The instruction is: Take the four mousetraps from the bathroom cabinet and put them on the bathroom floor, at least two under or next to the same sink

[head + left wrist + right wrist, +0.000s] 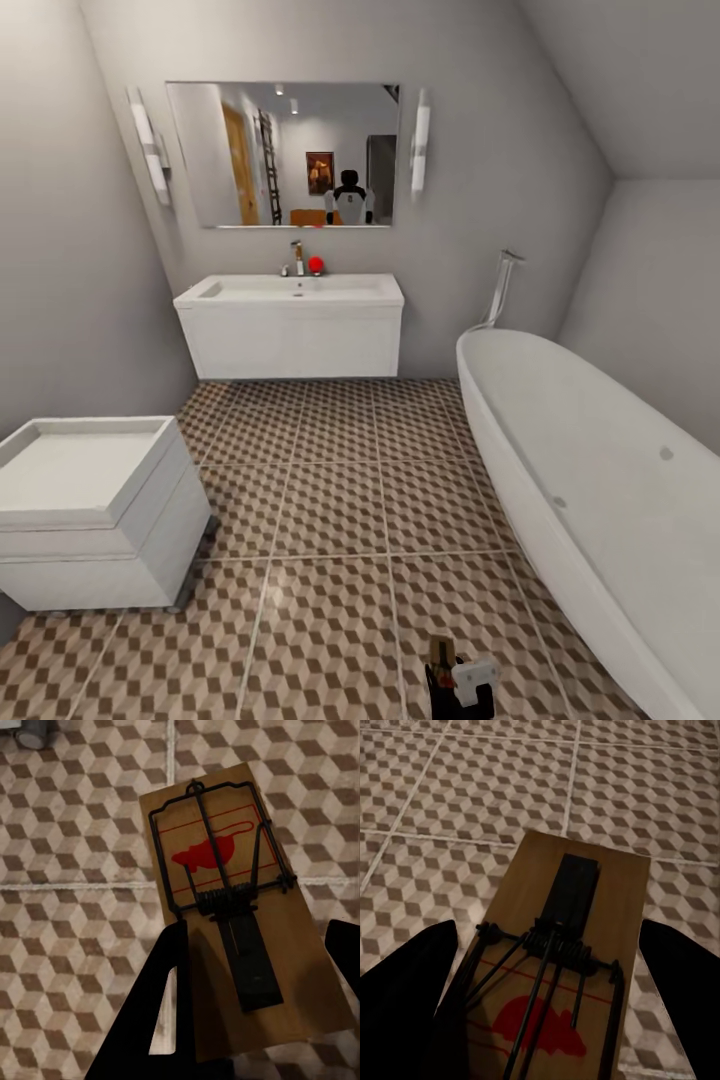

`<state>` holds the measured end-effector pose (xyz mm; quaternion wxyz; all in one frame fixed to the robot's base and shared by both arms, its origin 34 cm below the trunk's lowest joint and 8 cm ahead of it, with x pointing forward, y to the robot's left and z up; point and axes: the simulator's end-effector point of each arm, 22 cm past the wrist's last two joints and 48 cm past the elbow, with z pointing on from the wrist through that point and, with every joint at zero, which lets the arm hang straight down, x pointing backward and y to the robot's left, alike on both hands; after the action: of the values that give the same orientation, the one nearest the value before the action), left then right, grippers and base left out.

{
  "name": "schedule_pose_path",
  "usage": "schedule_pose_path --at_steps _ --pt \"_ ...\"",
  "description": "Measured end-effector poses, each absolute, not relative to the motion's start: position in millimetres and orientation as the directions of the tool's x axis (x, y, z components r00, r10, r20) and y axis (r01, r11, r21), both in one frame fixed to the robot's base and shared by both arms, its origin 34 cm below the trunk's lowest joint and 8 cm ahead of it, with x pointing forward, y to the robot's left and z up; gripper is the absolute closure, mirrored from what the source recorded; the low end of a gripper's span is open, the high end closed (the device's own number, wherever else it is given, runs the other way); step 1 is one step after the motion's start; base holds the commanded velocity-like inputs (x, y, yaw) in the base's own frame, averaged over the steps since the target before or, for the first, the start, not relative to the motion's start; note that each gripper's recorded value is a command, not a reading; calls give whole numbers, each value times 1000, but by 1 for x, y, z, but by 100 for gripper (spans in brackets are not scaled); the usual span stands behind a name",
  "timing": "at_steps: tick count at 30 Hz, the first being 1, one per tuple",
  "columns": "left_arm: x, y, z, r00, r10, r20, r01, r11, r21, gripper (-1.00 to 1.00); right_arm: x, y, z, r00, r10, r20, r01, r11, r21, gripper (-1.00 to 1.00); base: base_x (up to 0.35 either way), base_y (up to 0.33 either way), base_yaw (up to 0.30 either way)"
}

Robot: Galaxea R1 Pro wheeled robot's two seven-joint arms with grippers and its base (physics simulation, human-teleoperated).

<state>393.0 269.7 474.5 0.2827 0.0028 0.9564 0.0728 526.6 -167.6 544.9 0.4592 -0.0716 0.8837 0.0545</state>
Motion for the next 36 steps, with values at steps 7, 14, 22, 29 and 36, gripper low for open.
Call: schedule_pose_path --at_steps 7,14,22,29,36 --pt "393 270 475 -840 47 -540 -36 989 141 100 527 -167 545 -568 -76 -820 -177 984 31 100 304 -8 2" --pt "393 270 475 -840 47 -540 -36 989 141 100 527 -167 545 -568 -76 -820 -177 984 32 100 304 0 43" --pt "393 270 475 -840 47 -540 -36 989 141 100 527 -168 545 -568 -77 -819 -177 984 31 100 304 0 46" --pt "393 270 475 -840 47 -541 -36 989 141 100 527 -168 545 -568 -76 -819 -176 984 31 100 304 0 3" --pt "393 270 475 -840 47 -541 -36 989 141 100 527 -168 545 -568 -77 -819 -177 984 30 100 304 0 0"
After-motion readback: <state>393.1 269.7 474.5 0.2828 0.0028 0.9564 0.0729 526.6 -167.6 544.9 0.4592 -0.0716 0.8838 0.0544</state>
